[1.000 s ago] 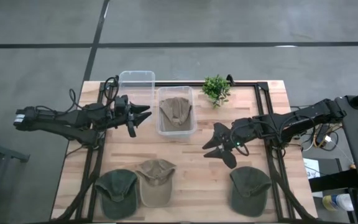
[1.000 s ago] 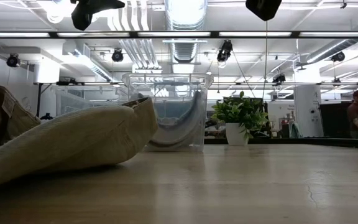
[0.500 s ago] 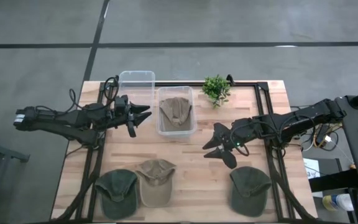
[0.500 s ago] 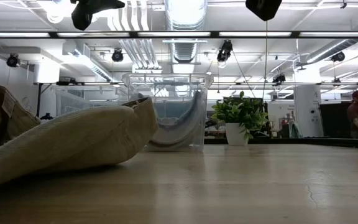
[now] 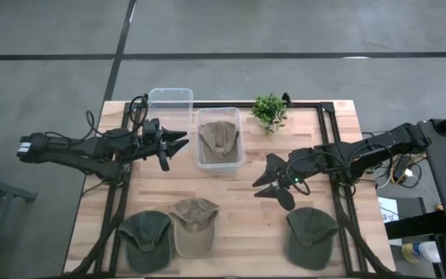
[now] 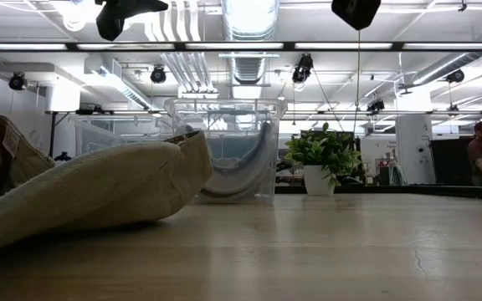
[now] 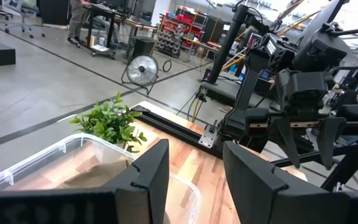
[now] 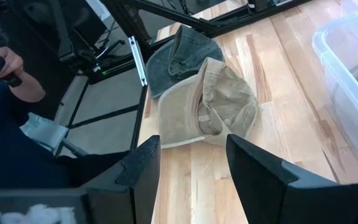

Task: Pick & Place hat
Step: Put the brown cap into the right transparent bin

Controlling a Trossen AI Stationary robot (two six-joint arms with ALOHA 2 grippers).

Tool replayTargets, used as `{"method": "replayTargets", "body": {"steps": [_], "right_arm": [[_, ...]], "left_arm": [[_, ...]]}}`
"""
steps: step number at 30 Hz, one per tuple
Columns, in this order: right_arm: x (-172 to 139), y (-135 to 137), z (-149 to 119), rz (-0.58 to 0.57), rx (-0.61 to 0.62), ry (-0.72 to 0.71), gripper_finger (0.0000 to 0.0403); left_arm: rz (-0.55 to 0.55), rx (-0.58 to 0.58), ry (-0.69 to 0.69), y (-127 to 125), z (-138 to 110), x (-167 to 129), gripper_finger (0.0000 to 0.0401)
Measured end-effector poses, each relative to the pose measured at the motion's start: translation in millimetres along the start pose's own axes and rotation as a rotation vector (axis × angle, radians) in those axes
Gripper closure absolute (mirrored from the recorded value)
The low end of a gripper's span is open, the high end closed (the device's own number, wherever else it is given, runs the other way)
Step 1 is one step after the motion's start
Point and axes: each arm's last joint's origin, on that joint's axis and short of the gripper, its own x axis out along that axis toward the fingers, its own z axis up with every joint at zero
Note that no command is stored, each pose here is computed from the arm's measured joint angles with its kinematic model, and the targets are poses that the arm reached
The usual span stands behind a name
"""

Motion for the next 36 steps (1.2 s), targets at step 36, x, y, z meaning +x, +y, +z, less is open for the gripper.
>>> {"method": "replayTargets", "body": {"steps": [36], "right_arm": [[2.0,-3.0,-4.9,-0.009,0.005,0.015,0.0225]], "left_arm": [[0.000,-0.002,0.001,0.0,-0.1,0.0,0.0256]]}}
